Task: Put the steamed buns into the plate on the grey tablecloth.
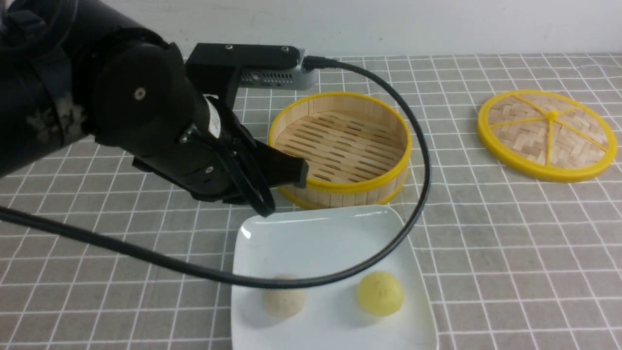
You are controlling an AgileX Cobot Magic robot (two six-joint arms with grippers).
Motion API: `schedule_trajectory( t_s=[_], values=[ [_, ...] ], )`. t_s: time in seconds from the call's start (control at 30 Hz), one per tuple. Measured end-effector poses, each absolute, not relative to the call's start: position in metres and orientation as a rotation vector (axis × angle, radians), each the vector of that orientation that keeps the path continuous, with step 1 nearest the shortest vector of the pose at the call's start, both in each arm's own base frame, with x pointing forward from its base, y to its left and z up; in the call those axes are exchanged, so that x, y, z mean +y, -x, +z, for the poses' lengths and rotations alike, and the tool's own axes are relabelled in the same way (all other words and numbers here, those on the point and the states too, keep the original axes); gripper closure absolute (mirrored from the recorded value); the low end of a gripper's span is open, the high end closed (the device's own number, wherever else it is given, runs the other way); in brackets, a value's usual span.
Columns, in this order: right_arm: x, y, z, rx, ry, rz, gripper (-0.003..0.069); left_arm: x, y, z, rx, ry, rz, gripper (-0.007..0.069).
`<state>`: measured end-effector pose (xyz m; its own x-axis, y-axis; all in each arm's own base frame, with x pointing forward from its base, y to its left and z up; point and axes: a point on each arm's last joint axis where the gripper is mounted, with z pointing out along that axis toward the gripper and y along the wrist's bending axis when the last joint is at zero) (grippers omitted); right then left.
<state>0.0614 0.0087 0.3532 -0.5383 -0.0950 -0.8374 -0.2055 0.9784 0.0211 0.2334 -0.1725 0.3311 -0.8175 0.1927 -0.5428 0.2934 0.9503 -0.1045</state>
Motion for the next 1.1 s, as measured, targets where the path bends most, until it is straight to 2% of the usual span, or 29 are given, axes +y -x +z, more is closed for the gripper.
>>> schedule_trajectory(
  t_s=[0.13, 0.37, 0.57, 0.73, 1.1],
  values=[
    [0.012, -0.065, 0.323, 1.895, 0.189, 0.233, 0.0662, -0.171, -0.233, 0.331, 2.557, -0.353, -0.228, 0.0624],
    [0.028, -0.073, 0.314, 1.669, 0.276, 0.337, 0.0675, -0.17, -0.233, 0.331, 2.557, -0.358, -0.218, 0.0624],
    [0.03, -0.071, 0.307, 1.717, 0.363, 0.31, 0.0675, -0.169, -0.234, 0.331, 2.549, -0.367, -0.196, 0.0624],
    [0.038, -0.062, 0.294, 1.841, 0.518, 0.393, 0.0675, -0.168, -0.234, 0.331, 2.549, -0.371, -0.182, 0.0623],
    [0.044, -0.061, 0.3, 1.764, 0.551, 0.453, 0.0671, -0.168, -0.234, 0.331, 2.551, -0.372, -0.177, 0.0613]
  ],
)
